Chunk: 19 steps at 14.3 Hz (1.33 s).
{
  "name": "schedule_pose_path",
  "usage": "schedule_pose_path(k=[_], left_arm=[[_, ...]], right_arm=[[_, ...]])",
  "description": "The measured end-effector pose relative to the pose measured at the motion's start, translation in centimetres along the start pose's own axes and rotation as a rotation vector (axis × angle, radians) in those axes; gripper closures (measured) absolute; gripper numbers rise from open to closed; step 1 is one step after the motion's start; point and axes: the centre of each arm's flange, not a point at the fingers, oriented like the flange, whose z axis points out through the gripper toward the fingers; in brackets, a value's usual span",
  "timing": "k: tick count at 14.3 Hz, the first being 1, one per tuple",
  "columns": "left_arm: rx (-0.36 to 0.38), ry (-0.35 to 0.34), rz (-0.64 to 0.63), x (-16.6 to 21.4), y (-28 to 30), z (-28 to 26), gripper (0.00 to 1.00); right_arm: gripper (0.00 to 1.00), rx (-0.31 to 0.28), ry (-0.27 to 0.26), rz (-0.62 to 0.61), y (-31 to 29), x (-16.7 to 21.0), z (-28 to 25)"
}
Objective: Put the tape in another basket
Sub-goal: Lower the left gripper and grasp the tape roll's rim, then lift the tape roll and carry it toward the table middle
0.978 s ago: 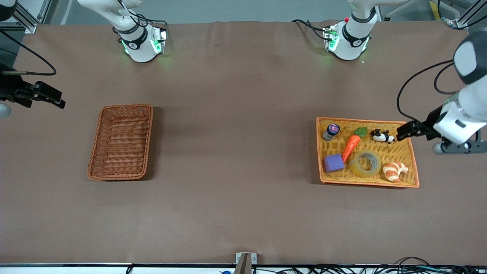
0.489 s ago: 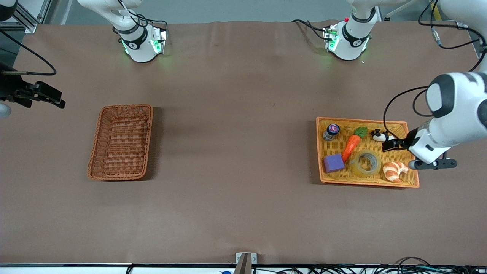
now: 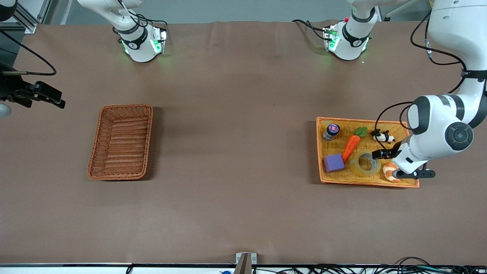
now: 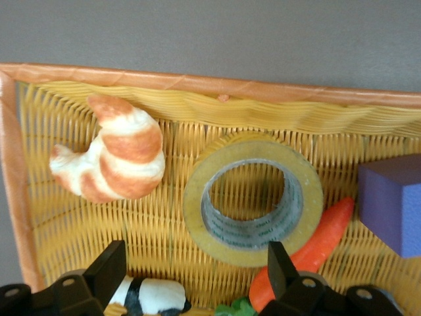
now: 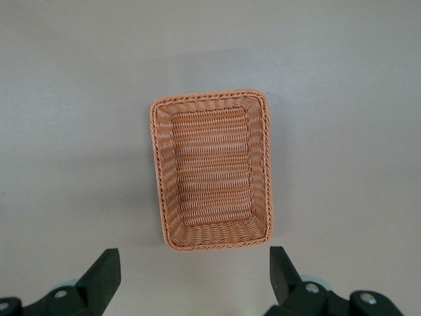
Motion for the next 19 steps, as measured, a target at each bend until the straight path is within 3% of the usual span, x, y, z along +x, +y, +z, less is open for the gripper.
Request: schedule_pose_path(k=[8, 10, 14, 15, 19], left_arm=[[-0.005, -0.019, 0.002, 0.6, 0.1, 5.5, 0.14], [-0.006, -0.019, 0.002, 0.7, 0.1, 5.6, 0.3], [-0.003, 0.014, 0.003, 1.2, 0.1, 4.2, 0.74], [-0.003, 0.028, 0.005, 1.3, 0.2, 3.2, 0.8], [0.0, 0.085, 0.02, 0.7, 2.1, -4.1, 0.79]], right_arm=[[0.0, 0.0, 0.0, -0.001, 0.0, 0.0, 0.0], [0.0, 0.0, 0.0, -0.001, 0.0, 0.0, 0.0], [0.0, 0.0, 0.0, -0.002, 0.0, 0.0, 0.0], [0.0, 0.0, 0.0, -0.002, 0.0, 0.0, 0.0], [0.0, 0.0, -0.001, -0.002, 0.0, 0.0, 0.0]])
